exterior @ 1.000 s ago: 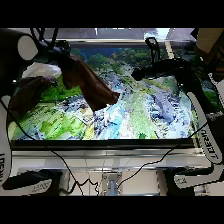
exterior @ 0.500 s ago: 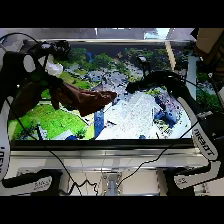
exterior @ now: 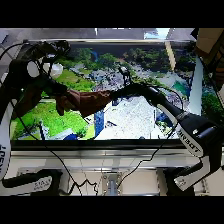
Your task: Fold the shirts.
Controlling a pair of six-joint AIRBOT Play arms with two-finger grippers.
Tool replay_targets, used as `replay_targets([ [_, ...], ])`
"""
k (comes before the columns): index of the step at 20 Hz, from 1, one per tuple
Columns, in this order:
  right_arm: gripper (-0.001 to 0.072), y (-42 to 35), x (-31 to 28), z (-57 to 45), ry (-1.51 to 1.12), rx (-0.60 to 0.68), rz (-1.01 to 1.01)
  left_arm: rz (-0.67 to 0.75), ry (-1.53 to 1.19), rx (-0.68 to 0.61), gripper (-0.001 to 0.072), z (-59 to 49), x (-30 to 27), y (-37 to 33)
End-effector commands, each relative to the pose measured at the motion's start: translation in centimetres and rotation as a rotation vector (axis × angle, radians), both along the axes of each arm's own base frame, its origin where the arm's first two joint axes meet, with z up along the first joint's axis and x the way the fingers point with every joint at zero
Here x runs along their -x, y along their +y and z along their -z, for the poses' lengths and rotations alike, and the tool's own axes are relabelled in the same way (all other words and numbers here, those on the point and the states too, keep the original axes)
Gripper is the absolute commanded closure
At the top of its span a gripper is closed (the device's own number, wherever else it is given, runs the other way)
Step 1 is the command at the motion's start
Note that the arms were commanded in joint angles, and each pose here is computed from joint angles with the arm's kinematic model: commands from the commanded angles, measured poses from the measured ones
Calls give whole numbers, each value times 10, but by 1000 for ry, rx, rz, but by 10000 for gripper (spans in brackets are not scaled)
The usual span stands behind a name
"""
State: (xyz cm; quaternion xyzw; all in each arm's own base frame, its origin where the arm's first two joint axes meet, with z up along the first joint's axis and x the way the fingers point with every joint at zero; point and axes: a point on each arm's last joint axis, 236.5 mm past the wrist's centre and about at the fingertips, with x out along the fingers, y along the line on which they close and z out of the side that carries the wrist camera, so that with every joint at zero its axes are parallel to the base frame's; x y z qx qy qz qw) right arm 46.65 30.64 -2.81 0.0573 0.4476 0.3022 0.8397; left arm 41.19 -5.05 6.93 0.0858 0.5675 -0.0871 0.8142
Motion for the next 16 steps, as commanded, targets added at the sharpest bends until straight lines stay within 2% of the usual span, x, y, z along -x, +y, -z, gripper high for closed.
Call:
replay_targets([
  [1, 271, 13, -6, 12, 15, -54, 51, 0, 1, 8, 678, 1, 0, -1],
  [16, 275, 8, -24, 61, 51, -61, 163, 25, -32, 2, 678, -2, -7, -2],
])
